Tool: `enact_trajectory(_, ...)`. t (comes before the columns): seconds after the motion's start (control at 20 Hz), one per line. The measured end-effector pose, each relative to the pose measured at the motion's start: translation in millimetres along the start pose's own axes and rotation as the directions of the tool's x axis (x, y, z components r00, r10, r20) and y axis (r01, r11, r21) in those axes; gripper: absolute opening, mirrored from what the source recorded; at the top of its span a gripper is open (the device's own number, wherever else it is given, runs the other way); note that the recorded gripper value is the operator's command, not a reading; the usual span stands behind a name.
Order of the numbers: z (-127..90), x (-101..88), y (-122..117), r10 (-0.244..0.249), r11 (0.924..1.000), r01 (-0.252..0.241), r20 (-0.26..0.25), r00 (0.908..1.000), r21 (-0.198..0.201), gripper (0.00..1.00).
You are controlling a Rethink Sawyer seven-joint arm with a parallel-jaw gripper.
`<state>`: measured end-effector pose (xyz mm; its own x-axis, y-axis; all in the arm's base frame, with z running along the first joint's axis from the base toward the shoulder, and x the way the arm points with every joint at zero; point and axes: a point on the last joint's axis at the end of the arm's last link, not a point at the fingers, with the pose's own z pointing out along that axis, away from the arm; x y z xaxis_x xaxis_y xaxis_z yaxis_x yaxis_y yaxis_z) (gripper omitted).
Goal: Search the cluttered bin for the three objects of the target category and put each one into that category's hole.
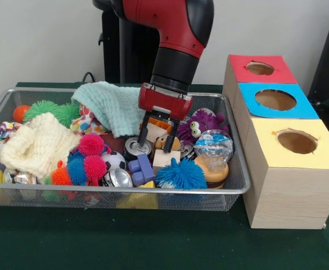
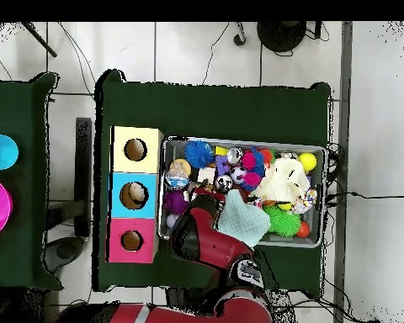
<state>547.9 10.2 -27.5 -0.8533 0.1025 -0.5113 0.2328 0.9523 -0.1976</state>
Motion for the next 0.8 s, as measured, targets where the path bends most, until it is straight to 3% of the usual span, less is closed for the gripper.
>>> enact_trajectory(0.8,-1.1,-1.5,6.7,0.033,0.9992,-0.033,-0.005,0.9995,-0.024,1.0)
